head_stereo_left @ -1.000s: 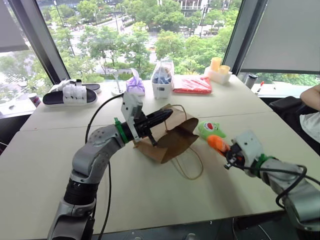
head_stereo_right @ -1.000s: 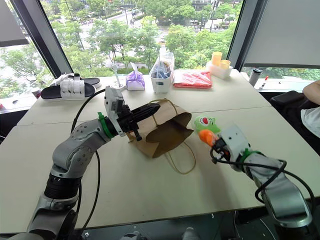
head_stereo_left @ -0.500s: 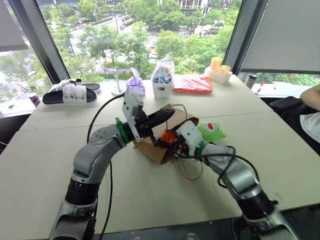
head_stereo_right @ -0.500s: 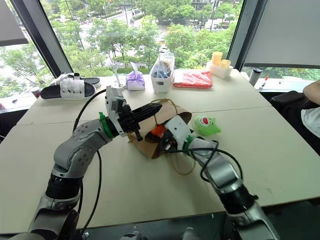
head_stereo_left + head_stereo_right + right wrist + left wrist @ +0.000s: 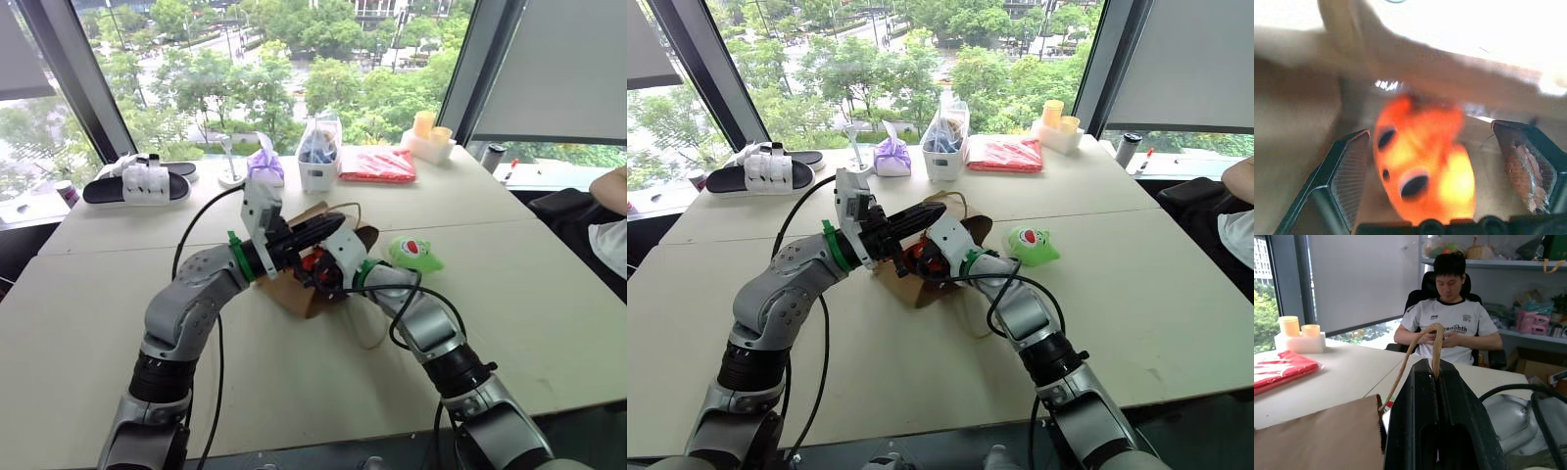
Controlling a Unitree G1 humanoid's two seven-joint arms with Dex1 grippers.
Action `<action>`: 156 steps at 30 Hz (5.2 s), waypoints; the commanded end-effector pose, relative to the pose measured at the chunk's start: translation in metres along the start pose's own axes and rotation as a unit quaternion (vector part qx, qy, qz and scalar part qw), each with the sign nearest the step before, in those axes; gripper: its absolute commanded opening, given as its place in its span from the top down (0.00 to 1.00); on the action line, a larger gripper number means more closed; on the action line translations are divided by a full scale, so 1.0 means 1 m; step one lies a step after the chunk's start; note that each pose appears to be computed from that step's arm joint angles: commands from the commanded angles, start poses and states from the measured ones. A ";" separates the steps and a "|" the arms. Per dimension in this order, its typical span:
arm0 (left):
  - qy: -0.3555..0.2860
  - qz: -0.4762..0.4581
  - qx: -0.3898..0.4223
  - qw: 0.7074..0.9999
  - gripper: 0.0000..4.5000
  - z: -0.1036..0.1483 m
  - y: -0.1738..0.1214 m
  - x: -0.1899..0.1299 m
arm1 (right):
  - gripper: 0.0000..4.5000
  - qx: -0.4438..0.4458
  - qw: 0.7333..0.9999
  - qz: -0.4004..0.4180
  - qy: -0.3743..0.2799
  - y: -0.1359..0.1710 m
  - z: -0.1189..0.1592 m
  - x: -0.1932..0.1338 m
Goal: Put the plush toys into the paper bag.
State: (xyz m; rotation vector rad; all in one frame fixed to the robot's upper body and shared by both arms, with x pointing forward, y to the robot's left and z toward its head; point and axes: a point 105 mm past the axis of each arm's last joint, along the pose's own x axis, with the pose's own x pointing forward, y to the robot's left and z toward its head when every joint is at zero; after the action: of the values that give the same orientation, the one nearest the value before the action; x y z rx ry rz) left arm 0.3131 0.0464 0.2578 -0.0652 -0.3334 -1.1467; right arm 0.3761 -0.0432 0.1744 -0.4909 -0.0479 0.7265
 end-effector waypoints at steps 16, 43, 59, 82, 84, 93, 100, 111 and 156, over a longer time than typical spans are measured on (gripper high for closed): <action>-0.011 0.004 0.023 1.000 1.00 0.006 0.004 -0.002 | 0.01 0.011 0.973 -0.173 0.152 -0.109 -0.071 -0.098; -0.015 0.019 0.026 0.999 1.00 0.007 0.007 -0.002 | 0.99 0.045 0.984 -0.159 0.066 -0.109 -0.042 -0.095; -0.012 0.003 0.024 1.000 1.00 0.008 0.007 0.002 | 0.99 0.063 0.997 -0.021 0.047 -0.012 -0.002 -0.087; -0.012 0.012 0.021 1.000 1.00 0.006 0.000 -0.002 | 0.06 0.062 0.996 -0.069 -0.018 -0.030 -0.015 -0.057; -0.013 0.012 0.019 1.000 1.00 0.005 -0.001 -0.001 | 0.06 0.062 0.996 -0.063 -0.001 -0.031 -0.019 -0.079; -0.017 0.007 0.015 1.000 1.00 0.002 -0.004 0.003 | 0.06 0.089 0.988 -0.054 0.117 -0.021 -0.081 -0.105; -0.017 0.010 0.015 1.000 1.00 0.002 -0.004 0.002 | 0.06 0.097 0.985 -0.042 0.134 -0.013 -0.092 -0.092; -0.017 0.022 0.020 0.999 1.00 0.003 -0.001 0.000 | 0.99 0.095 0.982 -0.030 0.159 -0.016 -0.099 -0.081; 0.006 0.113 0.007 0.993 0.88 -0.001 0.037 -0.014 | 0.72 0.191 0.972 -0.126 -0.049 -0.128 0.042 -0.090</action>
State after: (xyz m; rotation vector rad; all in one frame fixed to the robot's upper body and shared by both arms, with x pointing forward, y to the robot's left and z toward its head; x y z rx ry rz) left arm 0.3501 0.0704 0.2443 -0.0903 -0.2746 -0.9019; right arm 0.3834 -0.1659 0.2569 -0.0874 0.0235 0.4879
